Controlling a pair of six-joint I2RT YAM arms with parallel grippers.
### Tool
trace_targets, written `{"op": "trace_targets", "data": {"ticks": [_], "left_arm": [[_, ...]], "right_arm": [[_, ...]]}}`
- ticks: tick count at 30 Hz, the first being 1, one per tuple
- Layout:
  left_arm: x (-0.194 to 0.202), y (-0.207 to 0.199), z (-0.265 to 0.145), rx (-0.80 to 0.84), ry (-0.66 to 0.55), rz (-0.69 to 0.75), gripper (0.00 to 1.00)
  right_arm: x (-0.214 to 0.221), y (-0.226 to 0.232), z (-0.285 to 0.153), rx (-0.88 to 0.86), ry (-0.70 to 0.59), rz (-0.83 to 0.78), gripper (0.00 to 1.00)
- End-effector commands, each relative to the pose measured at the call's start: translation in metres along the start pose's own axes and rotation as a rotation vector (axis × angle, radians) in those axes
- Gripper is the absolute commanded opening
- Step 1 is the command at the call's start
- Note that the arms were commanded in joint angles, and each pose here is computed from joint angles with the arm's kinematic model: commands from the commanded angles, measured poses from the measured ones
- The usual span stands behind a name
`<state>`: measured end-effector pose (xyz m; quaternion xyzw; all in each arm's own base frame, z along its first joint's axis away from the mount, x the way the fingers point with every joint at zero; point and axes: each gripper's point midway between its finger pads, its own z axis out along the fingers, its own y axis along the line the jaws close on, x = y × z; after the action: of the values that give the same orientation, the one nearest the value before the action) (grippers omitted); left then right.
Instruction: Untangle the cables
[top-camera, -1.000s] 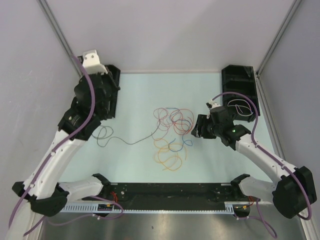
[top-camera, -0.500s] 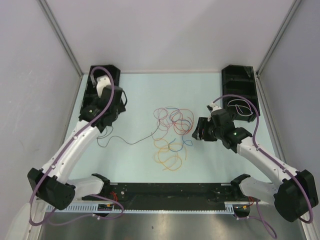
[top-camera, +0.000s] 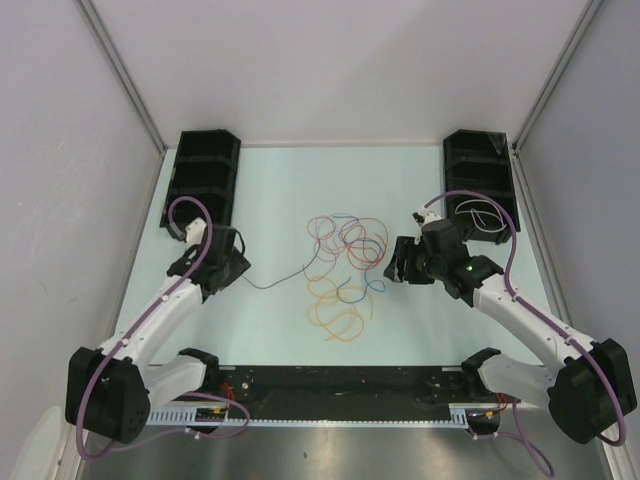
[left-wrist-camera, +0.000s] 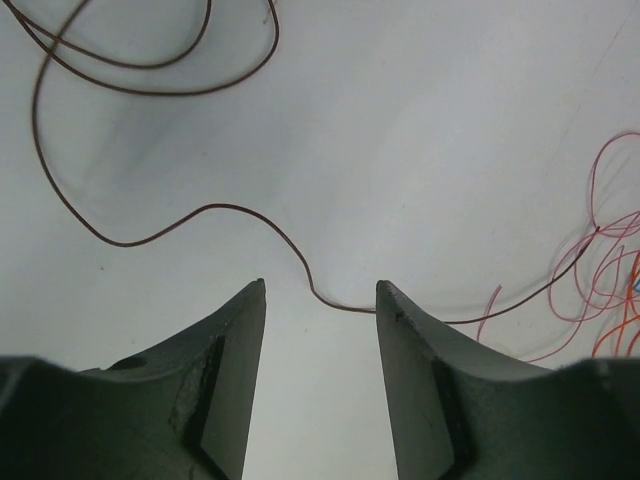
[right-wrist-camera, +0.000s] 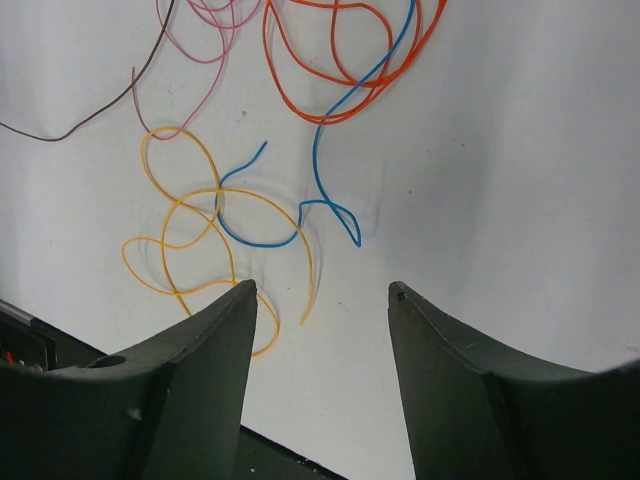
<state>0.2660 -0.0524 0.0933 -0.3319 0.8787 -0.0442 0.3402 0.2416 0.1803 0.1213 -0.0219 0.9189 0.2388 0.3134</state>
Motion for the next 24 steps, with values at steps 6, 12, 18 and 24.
{"op": "trace_targets", "data": {"ticks": [6, 12, 18, 24], "left_arm": [[-0.005, -0.014, 0.017, 0.053, -0.051, -0.209, 0.53], [-0.003, -0.003, 0.026, -0.001, -0.054, -0.200, 0.53], [-0.003, 0.005, 0.029, -0.028, -0.069, -0.204, 0.54], [0.003, 0.009, 0.040, -0.048, -0.062, -0.193, 0.53]], "right_arm": [[0.000, -0.001, 0.000, -0.004, 0.003, -0.023, 0.60], [-0.001, -0.001, 0.001, -0.006, 0.003, -0.022, 0.60], [0.002, -0.003, 0.001, 0.006, 0.012, -0.024, 0.60], [0.001, -0.003, 0.002, 0.006, 0.009, -0.022, 0.60]]}}
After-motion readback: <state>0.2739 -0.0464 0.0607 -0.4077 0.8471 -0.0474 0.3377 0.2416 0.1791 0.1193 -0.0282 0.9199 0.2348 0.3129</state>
